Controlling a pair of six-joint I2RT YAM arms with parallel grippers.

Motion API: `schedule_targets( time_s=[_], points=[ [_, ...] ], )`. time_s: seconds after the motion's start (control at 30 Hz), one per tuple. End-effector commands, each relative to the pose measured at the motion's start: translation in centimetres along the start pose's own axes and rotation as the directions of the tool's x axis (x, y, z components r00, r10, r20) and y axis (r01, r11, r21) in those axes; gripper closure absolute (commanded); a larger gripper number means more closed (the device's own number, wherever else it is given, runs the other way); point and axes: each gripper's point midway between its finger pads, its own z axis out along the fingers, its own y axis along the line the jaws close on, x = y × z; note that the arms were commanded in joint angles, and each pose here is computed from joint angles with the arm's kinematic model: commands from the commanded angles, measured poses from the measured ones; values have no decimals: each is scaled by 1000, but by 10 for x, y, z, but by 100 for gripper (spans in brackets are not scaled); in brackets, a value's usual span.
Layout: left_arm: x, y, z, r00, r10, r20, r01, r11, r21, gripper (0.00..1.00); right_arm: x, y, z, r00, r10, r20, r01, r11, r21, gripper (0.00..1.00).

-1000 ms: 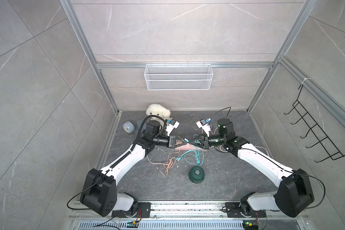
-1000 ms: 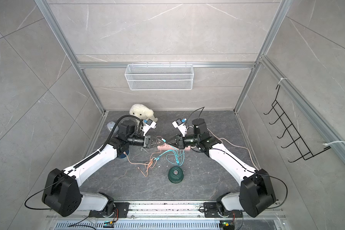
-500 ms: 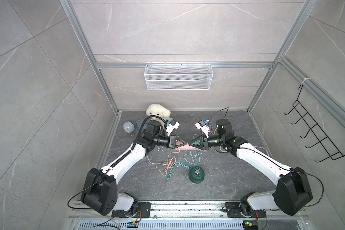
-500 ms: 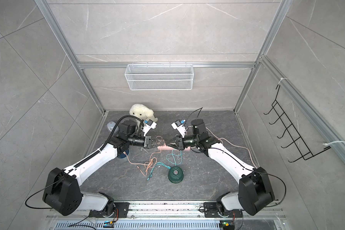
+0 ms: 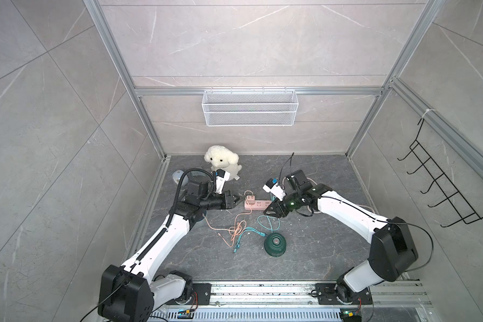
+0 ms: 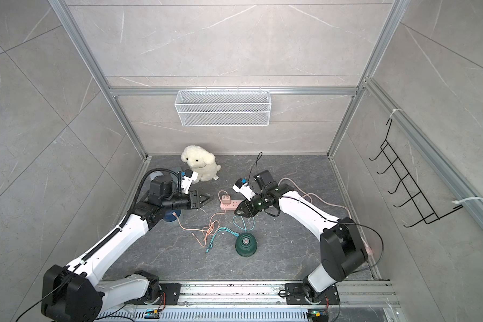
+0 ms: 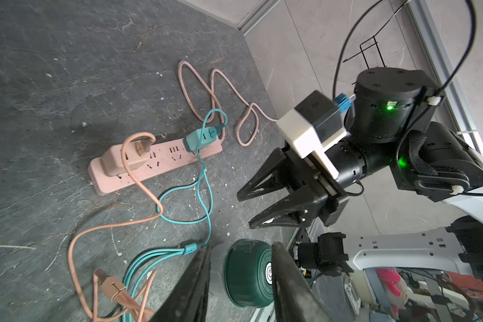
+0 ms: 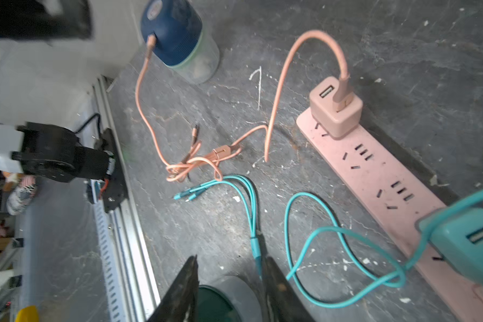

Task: Charge the cordless meat grinders
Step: Adjust the charging cable at the center of the board.

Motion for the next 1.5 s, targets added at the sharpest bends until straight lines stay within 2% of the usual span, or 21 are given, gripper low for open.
schedule_targets(
  time_s=[0.0, 0.17, 0.4, 0.57, 0.67, 0.73, 0.8, 0.87, 0.97, 1.13, 1.2, 1.3, 1.4, 1.47],
  points=[
    [-5, 13, -12, 998, -36, 46, 38, 998, -59, 60, 18, -14, 12, 991, -10, -133, 20, 997, 78, 59],
    [-5, 16, -15, 998, -33, 52, 36, 998, -59, 60, 33, -33, 26, 983, 103, -150, -77, 982, 170, 57],
    [-4, 20, -13, 999, -33, 28, 35, 998, -55, 60, 41, -70, 39, 968, 216, -131, -164, 931, 325, 51],
    [-2, 20, -12, 999, -32, 20, 33, 998, -48, 60, 47, -73, 60, 963, 220, -157, -165, 938, 304, 51],
    [-1, 21, -11, 999, -33, 17, 34, 998, -43, 60, 48, -70, 71, 962, 219, -164, -168, 946, 277, 60],
    [-1, 21, -11, 999, -35, 17, 36, 998, -43, 60, 50, -70, 73, 955, 238, -176, -184, 943, 278, 74],
    [-1, 21, -11, 999, -36, 14, 37, 999, -39, 60, 53, -71, 63, 952, 252, -174, -188, 929, 317, 86],
    [-2, 20, -11, 999, -34, 15, 34, 999, -37, 60, 52, -73, 40, 959, 249, -132, -183, 908, 378, 91],
    [-3, 20, -10, 999, -30, 16, 30, 999, -36, 60, 55, -86, -4, 958, 277, -81, -203, 847, 491, 93],
    [-6, 20, -7, 1000, -29, 8, 29, 999, -32, 61, 65, -114, -59, 922, 383, 52, -334, 722, 607, 95],
    [-7, 20, -6, 999, -32, 7, 32, 999, -29, 61, 79, -132, -84, 884, 452, 121, -406, 611, 680, 96],
    [-7, 20, -6, 999, -33, 7, 34, 999, -30, 61, 101, -153, -122, 846, 500, 187, -433, 440, 787, 96],
    [-7, 21, -6, 1000, -30, -1, 30, 999, -34, 61, 112, -161, -146, 850, 493, 183, -380, 336, 862, 95],
    [-8, 20, -5, 1000, -28, -2, 28, 999, -30, 61, 117, -165, -150, 853, 500, 148, -337, 312, 888, 92]
  ],
)
